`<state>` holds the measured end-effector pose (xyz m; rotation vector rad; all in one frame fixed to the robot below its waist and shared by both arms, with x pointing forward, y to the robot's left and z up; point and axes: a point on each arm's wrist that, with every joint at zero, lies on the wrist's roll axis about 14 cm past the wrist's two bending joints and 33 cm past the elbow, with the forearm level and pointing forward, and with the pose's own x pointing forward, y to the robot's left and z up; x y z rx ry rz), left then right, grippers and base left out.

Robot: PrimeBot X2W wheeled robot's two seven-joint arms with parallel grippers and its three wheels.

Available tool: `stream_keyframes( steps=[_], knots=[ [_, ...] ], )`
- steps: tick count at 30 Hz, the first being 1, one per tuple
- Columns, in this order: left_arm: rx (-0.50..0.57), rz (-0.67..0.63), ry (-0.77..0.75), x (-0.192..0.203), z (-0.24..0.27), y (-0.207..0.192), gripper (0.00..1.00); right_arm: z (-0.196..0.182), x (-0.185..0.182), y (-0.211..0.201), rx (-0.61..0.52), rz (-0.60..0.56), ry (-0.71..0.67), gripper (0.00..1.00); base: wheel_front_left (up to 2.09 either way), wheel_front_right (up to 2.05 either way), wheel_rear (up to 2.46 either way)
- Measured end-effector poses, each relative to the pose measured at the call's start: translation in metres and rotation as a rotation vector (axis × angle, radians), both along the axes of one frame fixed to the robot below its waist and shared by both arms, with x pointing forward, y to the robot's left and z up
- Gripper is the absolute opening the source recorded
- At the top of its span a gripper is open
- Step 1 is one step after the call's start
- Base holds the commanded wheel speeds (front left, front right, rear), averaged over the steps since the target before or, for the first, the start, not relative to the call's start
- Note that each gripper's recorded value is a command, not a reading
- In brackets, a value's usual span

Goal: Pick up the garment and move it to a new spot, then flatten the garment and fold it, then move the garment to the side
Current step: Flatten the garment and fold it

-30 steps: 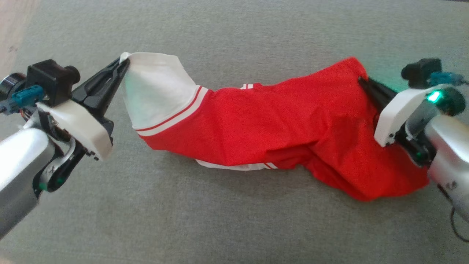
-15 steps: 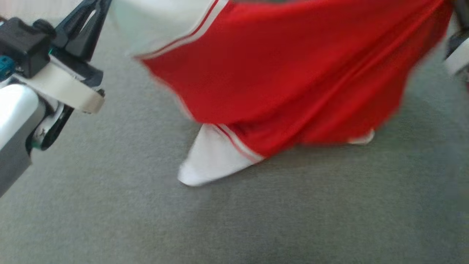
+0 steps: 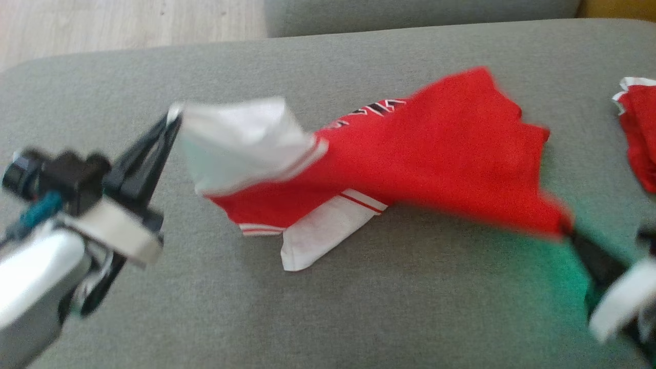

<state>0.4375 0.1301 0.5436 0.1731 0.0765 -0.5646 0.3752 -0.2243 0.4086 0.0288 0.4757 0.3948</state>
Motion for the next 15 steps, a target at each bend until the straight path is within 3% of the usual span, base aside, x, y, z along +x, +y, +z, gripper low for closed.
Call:
stream_keyframes(
  steps=[5,6,7,15],
  knots=[
    [-0.014,0.045,0.076,-0.022,-0.023,0.009,0.0,-0.034,-0.075,0.024,0.141,-0.041,0.164,0.0,0.0,0.0,0.0],
    [-0.019,0.052,0.082,-0.024,-0.024,0.009,0.0,-0.039,-0.083,0.028,0.156,-0.047,0.188,0.85,0.0,0.0,0.0],
    [-0.019,0.059,0.086,-0.025,-0.026,0.01,0.0,-0.041,-0.087,0.032,0.172,-0.052,0.208,1.0,0.0,0.0,0.0],
    [0.003,0.105,0.072,-0.022,-0.029,0.025,0.0,-0.006,-0.046,0.046,0.366,-0.121,0.187,1.0,0.0,0.0,0.0]
  ],
)
